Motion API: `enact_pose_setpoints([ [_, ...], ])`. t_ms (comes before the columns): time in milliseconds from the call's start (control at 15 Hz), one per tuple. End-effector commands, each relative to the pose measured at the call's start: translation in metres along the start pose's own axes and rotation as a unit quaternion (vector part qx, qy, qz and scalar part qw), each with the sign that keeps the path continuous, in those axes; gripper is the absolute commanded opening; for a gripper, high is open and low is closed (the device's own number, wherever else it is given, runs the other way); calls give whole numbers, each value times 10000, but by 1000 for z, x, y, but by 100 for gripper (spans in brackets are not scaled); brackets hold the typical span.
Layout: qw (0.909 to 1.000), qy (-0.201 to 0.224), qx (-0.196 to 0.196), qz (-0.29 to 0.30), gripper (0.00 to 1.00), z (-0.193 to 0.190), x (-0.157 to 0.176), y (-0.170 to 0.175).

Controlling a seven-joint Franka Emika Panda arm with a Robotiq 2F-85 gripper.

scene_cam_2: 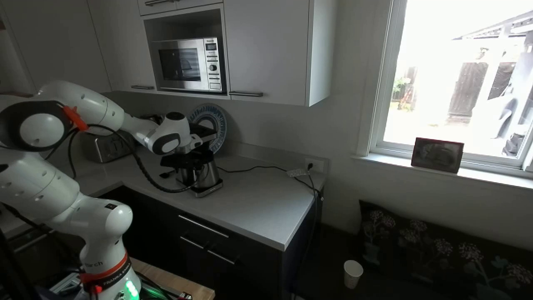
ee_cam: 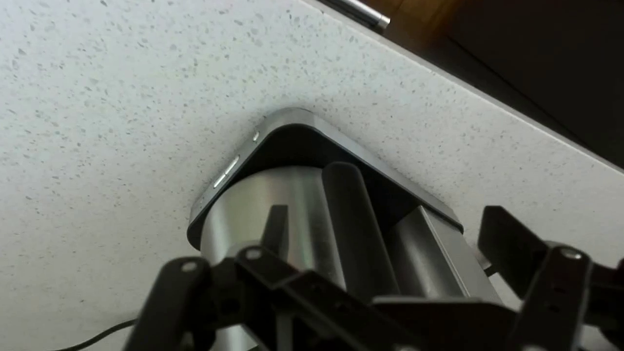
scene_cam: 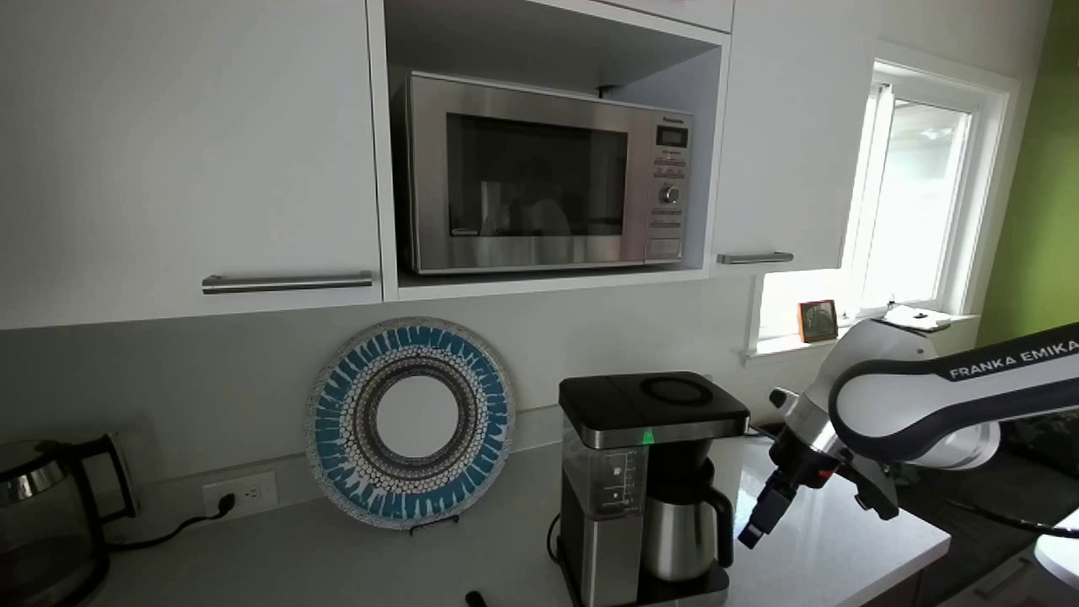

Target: Remove the kettle from the coffee maker

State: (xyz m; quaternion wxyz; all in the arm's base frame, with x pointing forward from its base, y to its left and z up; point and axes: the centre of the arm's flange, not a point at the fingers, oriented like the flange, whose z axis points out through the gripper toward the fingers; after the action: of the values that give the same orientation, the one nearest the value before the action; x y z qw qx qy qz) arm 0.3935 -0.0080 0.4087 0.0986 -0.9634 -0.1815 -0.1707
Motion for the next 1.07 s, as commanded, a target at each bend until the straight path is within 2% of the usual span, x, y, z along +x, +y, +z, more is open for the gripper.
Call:
enact_pose_setpoints([
  [0,9995,300,2,-20,100,19,0,-4],
  [600,9980,556,-292,27,100,34,17,-4],
  [733,9978,588,-309,35,74,36,19,-1],
  [1000,9972,667,-345,53,42,37,22,2],
])
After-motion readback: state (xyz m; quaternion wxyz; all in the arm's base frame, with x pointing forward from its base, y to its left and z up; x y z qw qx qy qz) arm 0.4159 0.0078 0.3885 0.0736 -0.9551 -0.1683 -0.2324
